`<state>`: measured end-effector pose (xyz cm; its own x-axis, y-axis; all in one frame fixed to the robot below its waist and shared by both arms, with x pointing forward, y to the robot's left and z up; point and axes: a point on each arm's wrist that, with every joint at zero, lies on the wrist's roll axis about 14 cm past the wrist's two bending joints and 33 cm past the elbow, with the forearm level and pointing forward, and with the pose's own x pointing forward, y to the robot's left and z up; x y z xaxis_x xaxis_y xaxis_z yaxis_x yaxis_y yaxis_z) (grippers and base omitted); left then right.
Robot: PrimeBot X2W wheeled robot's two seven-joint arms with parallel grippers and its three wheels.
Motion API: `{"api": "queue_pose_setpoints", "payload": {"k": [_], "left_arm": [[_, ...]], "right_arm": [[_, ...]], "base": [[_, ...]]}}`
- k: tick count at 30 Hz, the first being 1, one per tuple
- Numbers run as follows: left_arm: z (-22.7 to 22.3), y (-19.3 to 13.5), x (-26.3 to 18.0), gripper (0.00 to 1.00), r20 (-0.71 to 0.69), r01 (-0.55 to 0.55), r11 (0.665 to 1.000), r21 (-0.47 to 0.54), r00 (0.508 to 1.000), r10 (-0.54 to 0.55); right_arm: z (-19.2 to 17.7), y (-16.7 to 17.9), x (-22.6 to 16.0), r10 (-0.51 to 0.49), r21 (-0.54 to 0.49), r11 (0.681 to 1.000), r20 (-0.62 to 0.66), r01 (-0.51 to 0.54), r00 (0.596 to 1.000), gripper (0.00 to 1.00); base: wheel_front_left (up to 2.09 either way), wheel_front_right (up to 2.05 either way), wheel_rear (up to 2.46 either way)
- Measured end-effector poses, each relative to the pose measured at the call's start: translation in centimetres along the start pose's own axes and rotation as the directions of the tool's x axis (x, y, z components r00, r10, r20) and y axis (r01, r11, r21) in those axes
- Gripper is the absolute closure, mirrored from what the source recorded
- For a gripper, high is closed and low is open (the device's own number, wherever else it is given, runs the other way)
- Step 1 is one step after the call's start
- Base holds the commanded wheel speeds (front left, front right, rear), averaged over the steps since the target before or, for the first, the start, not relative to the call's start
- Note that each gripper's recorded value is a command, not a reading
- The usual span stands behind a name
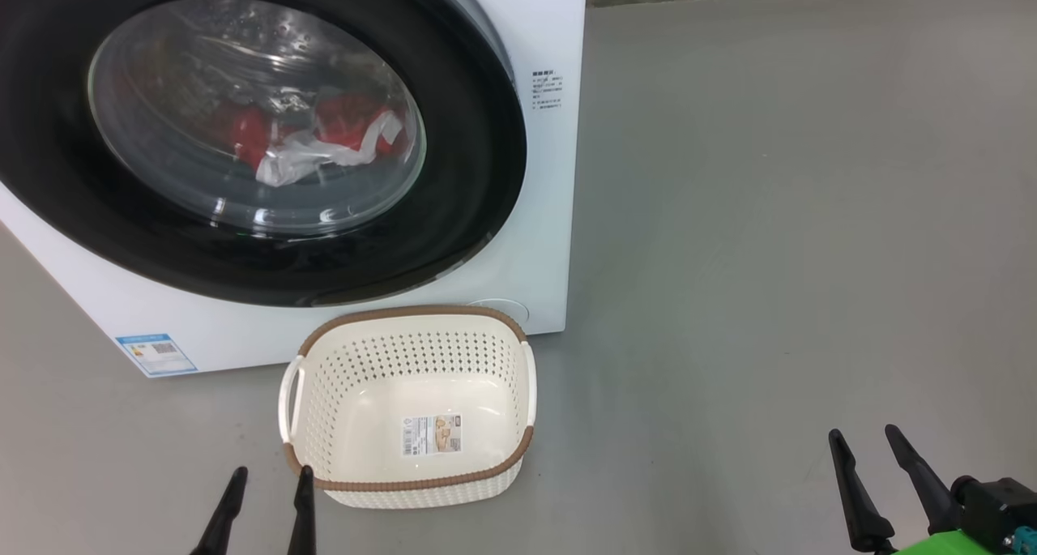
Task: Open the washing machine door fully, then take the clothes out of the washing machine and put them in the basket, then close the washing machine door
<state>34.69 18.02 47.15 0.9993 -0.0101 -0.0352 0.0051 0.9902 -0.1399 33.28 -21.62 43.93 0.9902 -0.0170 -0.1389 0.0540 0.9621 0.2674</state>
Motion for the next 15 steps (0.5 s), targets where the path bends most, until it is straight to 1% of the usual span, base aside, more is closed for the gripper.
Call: {"api": "queue_pose_setpoints", "payload": {"k": [4,15], "left_arm": [[-0.06,-0.20,-0.13,0.00,0.001,0.012,0.999,0.039,1.000,-0.012],[-0.45,0.07,-0.69,0.00,-0.010,0.001,1.000,0.027,1.000,0.000]], "right_arm": [[-0.09,0.14,-0.15,0.010,-0.035,0.999,0.000,-0.010,1.000,0.00],[0.14,0.61,0.20,0.024,-0.036,0.999,0.007,-0.024,1.000,0.00]], "base": [[0.00,0.00,0.00],[0.00,0.00,0.00]]}}
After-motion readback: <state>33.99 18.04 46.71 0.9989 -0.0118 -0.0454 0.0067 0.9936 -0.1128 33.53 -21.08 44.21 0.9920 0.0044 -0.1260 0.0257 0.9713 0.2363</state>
